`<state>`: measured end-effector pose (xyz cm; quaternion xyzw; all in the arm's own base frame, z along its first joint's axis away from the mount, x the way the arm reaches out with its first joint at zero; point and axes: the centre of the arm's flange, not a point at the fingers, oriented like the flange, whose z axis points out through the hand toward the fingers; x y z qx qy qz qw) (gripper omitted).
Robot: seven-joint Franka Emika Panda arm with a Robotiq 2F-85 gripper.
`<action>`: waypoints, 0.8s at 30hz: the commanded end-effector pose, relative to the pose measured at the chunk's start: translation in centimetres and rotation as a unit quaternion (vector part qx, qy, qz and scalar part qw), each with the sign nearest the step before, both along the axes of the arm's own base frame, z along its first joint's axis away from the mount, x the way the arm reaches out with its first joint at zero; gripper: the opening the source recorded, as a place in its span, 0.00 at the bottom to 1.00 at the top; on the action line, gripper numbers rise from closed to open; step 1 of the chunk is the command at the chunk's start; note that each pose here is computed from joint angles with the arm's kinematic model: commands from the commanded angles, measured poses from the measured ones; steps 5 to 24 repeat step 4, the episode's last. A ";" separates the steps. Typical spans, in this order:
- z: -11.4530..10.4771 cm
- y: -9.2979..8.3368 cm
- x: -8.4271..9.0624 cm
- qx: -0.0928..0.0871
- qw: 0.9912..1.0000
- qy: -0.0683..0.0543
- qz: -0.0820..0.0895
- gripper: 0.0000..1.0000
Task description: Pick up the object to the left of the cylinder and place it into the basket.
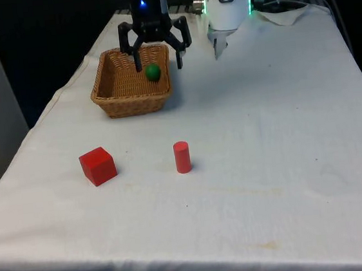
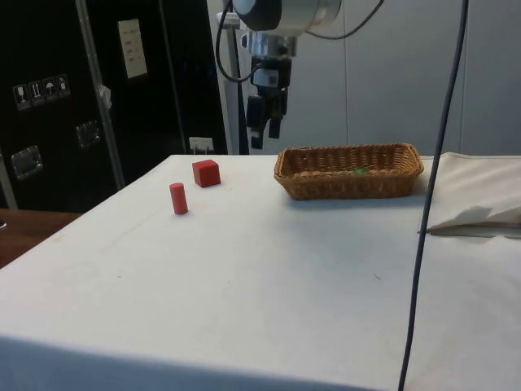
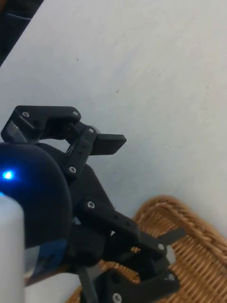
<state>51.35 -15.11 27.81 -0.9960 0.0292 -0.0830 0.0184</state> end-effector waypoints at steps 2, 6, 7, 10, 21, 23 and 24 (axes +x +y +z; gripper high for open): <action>-0.2 -0.2 0.0 -0.011 1.000 0.003 -0.002 1.00; -0.1 0.0 0.1 -0.004 1.000 0.001 -0.001 1.00; -0.1 0.0 0.1 -0.004 1.000 0.001 -0.001 1.00; -0.1 0.0 0.1 -0.004 1.000 0.001 -0.001 1.00; -0.1 0.0 0.1 -0.004 1.000 0.001 -0.001 1.00; -0.1 0.0 0.1 -0.004 1.000 0.001 -0.001 1.00; -0.1 0.0 0.1 -0.004 1.000 0.001 -0.001 1.00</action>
